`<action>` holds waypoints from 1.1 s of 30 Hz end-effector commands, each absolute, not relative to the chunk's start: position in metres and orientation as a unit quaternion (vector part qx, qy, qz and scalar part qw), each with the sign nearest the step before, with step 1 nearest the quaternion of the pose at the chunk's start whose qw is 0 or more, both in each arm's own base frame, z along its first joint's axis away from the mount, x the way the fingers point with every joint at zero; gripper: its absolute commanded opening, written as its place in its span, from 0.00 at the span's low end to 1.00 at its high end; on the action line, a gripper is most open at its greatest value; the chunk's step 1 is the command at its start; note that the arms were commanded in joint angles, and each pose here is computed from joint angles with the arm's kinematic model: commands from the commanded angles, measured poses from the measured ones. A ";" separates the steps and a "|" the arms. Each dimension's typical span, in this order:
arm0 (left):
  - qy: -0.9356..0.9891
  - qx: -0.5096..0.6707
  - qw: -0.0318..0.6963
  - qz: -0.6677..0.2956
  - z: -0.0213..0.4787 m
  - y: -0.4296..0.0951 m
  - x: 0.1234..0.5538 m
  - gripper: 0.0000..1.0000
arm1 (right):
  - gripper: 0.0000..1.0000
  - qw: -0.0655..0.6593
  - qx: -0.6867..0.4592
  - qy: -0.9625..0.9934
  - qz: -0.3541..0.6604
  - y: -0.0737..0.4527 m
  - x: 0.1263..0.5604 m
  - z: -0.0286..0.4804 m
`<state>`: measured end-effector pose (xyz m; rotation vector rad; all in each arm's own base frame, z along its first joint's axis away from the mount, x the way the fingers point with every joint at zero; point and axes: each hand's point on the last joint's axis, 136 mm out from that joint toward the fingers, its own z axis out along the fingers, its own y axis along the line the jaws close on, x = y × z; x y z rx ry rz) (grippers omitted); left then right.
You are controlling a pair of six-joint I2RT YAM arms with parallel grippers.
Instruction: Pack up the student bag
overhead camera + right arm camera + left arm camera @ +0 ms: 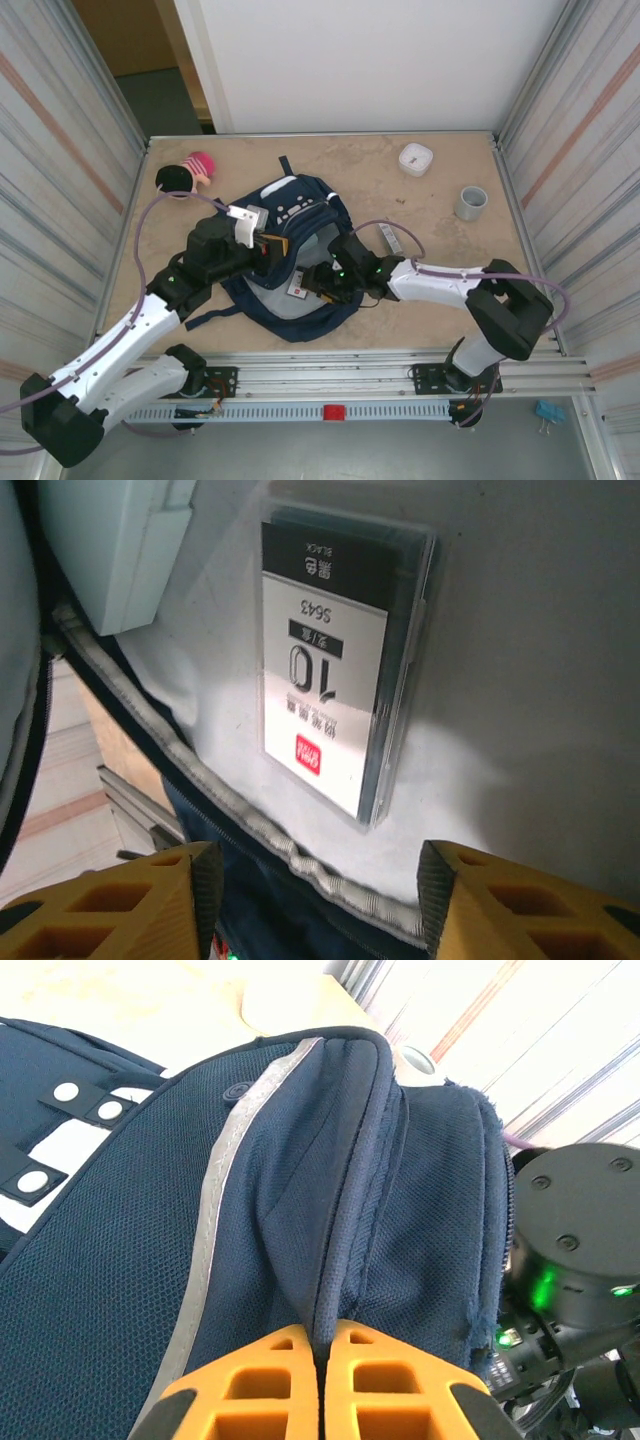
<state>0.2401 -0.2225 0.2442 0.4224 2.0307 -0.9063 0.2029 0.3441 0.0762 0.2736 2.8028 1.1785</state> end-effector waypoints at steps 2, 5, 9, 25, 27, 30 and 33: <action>0.762 0.188 0.475 -0.398 0.286 -0.231 0.238 0.04 | 0.52 0.032 0.096 0.914 0.393 0.365 0.208 0.068; 0.763 0.187 0.477 -0.395 0.286 -0.229 0.237 0.04 | 0.46 0.025 0.088 0.911 0.402 0.378 0.211 0.064; 0.765 0.187 0.478 -0.390 0.285 -0.228 0.238 0.04 | 0.44 0.025 0.076 0.897 0.434 0.398 0.226 0.068; 0.797 0.169 0.461 -0.353 0.262 -0.219 0.243 0.04 | 0.61 0.151 0.051 0.867 0.472 0.359 0.242 0.119; 0.802 0.170 0.456 -0.346 0.256 -0.220 0.243 0.05 | 0.63 0.177 0.046 0.875 0.449 0.340 0.237 0.123; 0.812 0.170 0.455 -0.324 0.244 -0.220 0.245 0.06 | 0.66 0.226 0.051 0.895 0.382 0.306 0.233 0.128; 0.823 0.175 0.444 -0.308 0.233 -0.222 0.245 0.06 | 0.67 0.263 0.043 0.903 0.336 0.279 0.230 0.136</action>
